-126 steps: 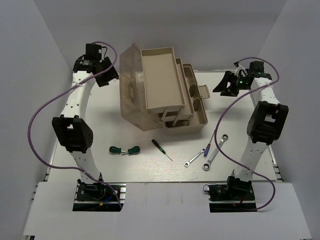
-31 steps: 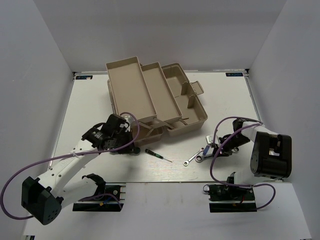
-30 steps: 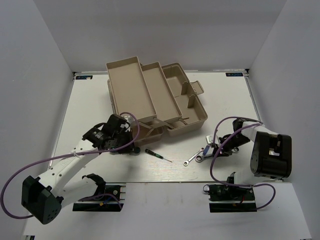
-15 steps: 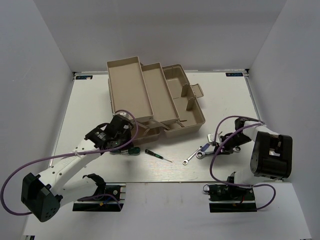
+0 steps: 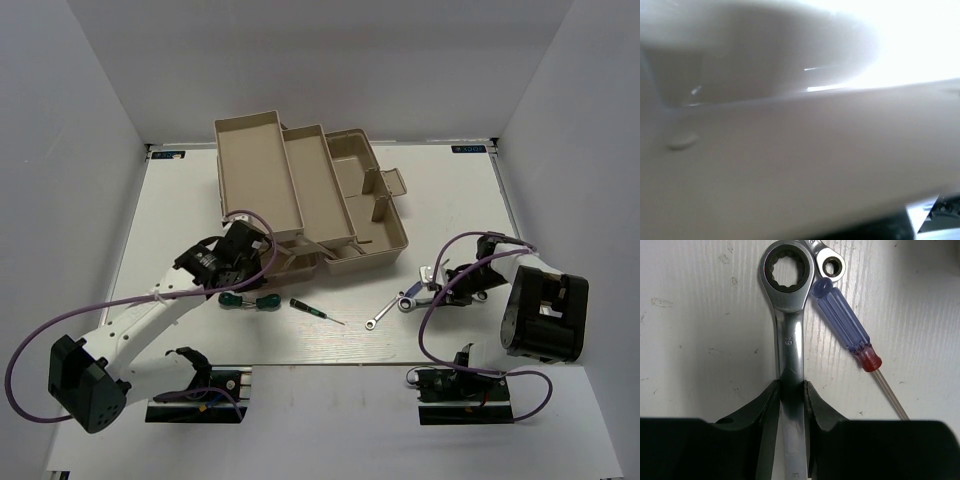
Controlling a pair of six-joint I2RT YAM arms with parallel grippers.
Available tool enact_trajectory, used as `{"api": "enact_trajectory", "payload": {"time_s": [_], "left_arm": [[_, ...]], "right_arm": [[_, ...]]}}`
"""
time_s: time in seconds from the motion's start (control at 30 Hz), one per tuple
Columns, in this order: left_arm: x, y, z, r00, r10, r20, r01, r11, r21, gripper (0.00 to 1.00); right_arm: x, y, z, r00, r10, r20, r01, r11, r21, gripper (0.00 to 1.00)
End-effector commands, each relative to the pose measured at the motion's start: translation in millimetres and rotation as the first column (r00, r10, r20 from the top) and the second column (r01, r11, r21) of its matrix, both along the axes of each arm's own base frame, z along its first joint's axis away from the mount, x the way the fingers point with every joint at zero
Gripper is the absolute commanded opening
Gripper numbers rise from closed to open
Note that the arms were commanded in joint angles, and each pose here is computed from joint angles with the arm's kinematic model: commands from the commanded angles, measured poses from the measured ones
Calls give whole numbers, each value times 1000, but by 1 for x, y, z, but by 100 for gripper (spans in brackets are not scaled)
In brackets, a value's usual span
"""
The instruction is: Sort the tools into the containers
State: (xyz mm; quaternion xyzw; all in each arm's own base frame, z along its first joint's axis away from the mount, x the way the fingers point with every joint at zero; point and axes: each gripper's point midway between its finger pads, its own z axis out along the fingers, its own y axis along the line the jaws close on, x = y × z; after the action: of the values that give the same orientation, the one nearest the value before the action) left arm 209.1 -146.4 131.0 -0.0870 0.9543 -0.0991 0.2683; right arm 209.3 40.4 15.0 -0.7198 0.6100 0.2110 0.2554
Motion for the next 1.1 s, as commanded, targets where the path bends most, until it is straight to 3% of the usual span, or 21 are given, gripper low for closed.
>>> {"api": "enact_trajectory", "payload": {"time_s": [0.0,0.67,0.83,1.07], "left_arm": [[24,-2,26,994,37,102,-36,999,-8,1],[48,-3,55,982,44,182,-45,999,4,1],[53,-5,64,979,31,201,-32,999,4,2],[59,-13,61,980,-4,199,2,1000,10,2]], "right_arm": [[18,-4,14,962,192,196,-190,981,-30,0],[1,9,77,970,153,191,-189,963,192,0],[15,10,105,972,80,223,-134,962,237,0],[29,28,163,974,-59,217,-34,915,401,0]]}}
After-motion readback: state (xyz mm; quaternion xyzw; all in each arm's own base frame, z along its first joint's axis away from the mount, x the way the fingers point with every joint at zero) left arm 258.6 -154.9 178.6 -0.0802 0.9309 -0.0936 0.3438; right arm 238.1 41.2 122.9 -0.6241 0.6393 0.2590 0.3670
